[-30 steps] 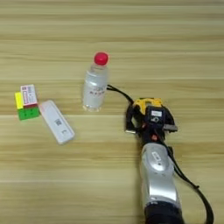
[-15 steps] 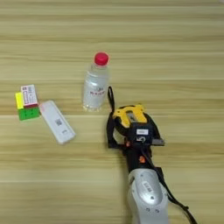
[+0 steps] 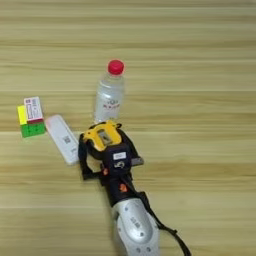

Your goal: Move the objects on the table

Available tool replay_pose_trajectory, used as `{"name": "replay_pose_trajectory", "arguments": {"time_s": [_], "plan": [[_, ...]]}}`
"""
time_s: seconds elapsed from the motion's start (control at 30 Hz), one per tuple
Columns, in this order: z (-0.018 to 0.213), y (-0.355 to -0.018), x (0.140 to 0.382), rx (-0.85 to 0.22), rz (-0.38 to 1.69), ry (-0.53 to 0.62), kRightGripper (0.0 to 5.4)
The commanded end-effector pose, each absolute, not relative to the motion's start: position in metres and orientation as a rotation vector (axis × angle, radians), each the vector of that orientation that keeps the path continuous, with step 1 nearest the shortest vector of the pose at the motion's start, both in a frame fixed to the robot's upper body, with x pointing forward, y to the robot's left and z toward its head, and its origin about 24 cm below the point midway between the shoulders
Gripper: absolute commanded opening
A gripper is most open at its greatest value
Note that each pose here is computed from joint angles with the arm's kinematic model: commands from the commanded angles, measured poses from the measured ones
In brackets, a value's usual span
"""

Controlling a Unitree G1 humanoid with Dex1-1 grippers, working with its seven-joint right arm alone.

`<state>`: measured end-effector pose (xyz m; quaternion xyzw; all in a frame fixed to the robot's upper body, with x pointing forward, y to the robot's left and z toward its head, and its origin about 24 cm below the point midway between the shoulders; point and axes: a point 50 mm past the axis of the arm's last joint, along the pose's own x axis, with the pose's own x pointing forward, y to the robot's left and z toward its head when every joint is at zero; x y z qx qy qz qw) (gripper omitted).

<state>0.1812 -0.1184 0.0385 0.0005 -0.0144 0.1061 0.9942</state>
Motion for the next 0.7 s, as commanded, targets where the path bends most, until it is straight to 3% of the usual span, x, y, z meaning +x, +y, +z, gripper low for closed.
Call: {"name": "replay_pose_trajectory", "arguments": {"time_s": [0.03, 0.3, 0.7], "plan": [[0.065, -0.093, 0.189, 0.037, 0.309, -0.161, 4.72], [0.071, -0.057, 0.187, 0.088, 0.460, -0.173, 4.72], [0.049, -0.036, 0.186, 0.132, 0.546, -0.072, 4.72]]}}
